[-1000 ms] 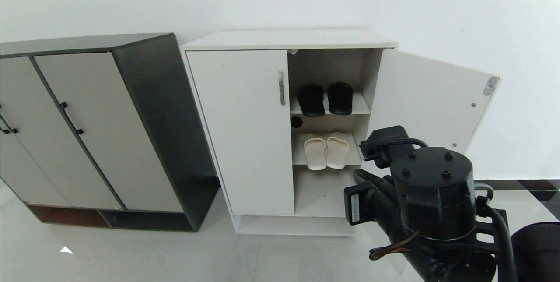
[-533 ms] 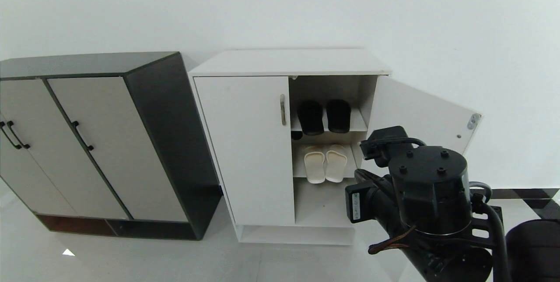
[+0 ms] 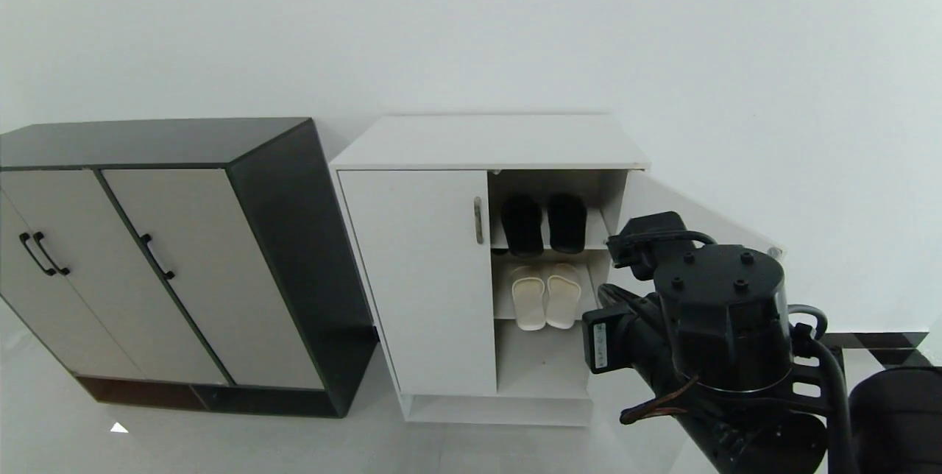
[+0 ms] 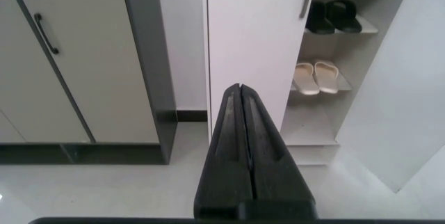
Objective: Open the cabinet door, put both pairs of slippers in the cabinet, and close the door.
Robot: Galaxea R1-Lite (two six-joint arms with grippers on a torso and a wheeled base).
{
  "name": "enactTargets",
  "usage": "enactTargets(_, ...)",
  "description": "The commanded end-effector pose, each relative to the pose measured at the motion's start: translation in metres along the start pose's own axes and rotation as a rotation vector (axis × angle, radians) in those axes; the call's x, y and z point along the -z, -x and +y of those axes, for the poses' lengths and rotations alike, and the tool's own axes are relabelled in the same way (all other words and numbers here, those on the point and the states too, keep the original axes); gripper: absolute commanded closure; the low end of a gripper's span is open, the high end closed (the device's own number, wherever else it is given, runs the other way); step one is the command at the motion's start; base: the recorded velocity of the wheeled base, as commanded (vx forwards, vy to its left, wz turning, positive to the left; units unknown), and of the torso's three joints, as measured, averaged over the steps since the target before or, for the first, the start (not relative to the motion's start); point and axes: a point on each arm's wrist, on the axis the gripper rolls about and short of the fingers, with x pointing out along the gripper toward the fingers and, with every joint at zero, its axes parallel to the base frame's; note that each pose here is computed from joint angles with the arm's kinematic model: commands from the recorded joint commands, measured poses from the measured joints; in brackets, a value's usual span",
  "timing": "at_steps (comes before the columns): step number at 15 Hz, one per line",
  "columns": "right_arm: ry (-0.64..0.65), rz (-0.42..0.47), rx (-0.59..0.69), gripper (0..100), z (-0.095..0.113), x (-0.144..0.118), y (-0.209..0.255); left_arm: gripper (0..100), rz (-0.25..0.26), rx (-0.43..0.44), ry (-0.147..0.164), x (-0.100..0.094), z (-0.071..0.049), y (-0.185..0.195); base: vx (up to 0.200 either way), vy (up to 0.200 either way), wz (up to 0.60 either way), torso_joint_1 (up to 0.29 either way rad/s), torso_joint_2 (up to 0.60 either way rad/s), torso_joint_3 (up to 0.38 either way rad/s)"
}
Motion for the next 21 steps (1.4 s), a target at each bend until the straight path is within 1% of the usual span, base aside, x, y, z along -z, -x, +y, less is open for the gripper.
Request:
enactTargets(1, 0.002, 0.002, 0.001, 100, 0.0, 0.001, -0.001, 100, 0.001, -0.001, 0.0, 0.0, 0.0, 0.0, 0.0, 0.0, 0.0, 0.203, -0.51, -0.305)
enactTargets(4, 0.008, 0.008, 0.004, 100, 0.001, 0.003, -0.003, 100, 0.001, -0.001, 0.0, 0.0, 0.0, 0.0, 0.0, 0.0, 0.0, 0.216, -0.52, -0.316)
enactTargets(8, 0.0, 0.01, 0.026, 100, -0.004, 0.002, -0.008, 100, 0.001, -0.001, 0.0, 0.0, 0.0, 0.0, 0.0, 0.0, 0.0, 0.246, -0.56, -0.32)
enactTargets(12, 0.0, 0.011, 0.028, 100, -0.005, 0.003, -0.01, 100, 0.001, 0.0, 0.0, 0.0, 0.0, 0.0, 0.0, 0.0, 0.0, 0.251, -0.58, -0.32)
enactTargets(14, 0.002, 0.014, 0.028, 100, -0.004, 0.003, -0.01, 100, 0.001, 0.0, 0.0, 0.0, 0.0, 0.0, 0.0, 0.0, 0.0, 0.076, -0.18, -0.095)
enactTargets(21, 0.005, 0.016, 0.029, 100, -0.004, 0.004, -0.011, 100, 0.001, 0.0, 0.0, 0.0, 0.0, 0.0, 0.0, 0.0, 0.0, 0.0, 0.0, 0.0)
